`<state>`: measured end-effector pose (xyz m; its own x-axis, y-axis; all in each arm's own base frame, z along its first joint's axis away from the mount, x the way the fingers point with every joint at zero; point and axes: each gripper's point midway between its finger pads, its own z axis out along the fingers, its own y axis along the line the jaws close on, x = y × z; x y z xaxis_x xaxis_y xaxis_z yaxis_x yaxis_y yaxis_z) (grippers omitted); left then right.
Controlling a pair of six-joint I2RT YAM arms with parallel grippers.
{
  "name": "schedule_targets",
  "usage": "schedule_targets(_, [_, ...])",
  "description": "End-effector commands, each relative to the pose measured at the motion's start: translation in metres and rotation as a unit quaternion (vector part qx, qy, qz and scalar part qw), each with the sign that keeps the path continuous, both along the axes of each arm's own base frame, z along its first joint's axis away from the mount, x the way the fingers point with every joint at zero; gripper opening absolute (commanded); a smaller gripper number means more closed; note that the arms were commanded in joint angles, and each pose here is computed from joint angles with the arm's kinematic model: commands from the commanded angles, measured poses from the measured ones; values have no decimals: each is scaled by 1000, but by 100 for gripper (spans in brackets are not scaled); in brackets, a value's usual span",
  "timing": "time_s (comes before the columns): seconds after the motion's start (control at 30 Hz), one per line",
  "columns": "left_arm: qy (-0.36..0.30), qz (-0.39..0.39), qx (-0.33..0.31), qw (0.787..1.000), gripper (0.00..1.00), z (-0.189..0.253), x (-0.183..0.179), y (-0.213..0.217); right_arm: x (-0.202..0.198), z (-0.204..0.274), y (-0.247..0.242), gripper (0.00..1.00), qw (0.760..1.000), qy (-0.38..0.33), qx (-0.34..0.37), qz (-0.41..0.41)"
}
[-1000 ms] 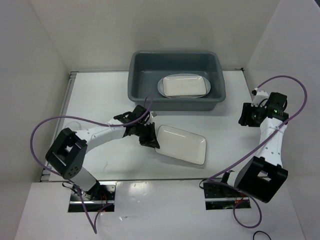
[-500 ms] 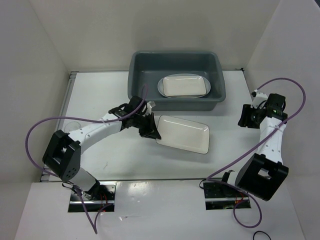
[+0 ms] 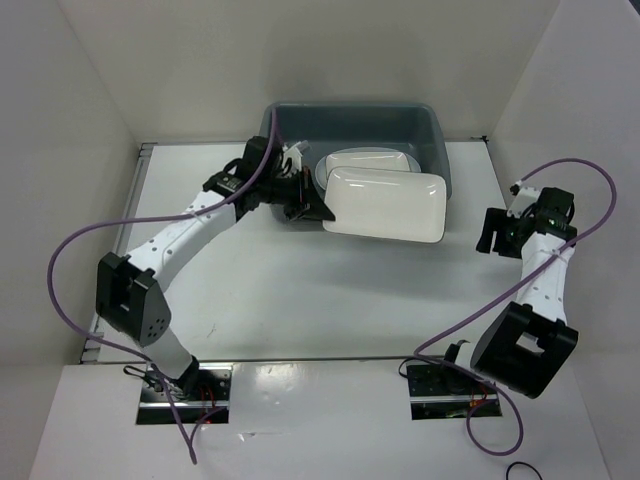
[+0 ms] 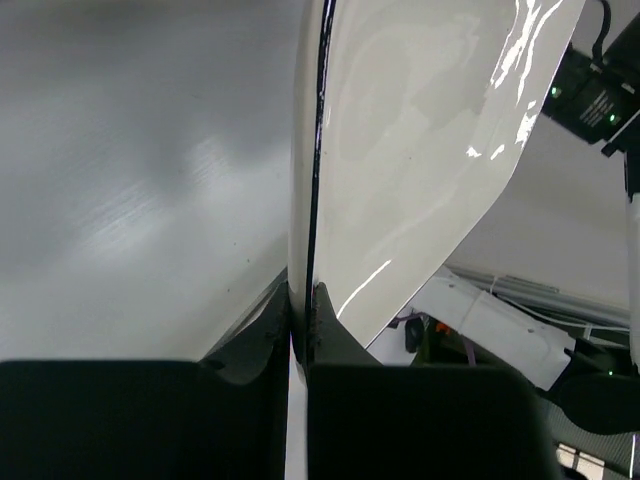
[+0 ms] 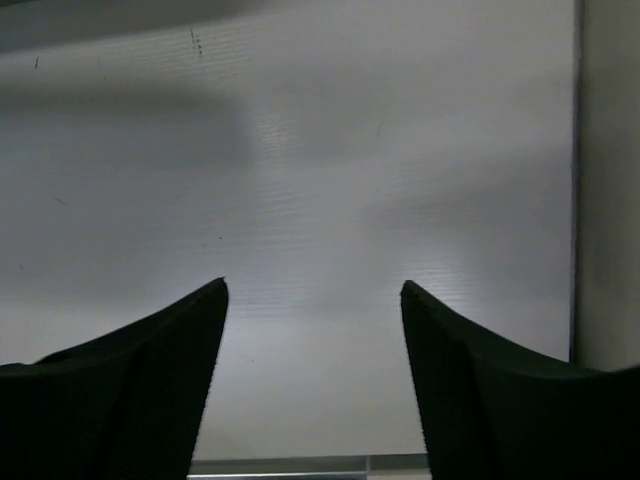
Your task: Place the mixed dishes into the plastic bin
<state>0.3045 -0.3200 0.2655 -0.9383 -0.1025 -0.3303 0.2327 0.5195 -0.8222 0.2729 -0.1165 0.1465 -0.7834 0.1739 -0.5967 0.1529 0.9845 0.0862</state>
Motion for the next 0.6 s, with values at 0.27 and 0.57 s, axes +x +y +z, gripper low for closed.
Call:
schedule_targets(0.27, [-86, -24, -85, 992, 0, 58, 101, -14, 5, 0, 7, 96, 999, -10, -19, 46])
schedule_targets(0.57, [-98, -10, -66, 993, 0, 44, 165, -25, 3, -9, -5, 99, 999, 11, -30, 8])
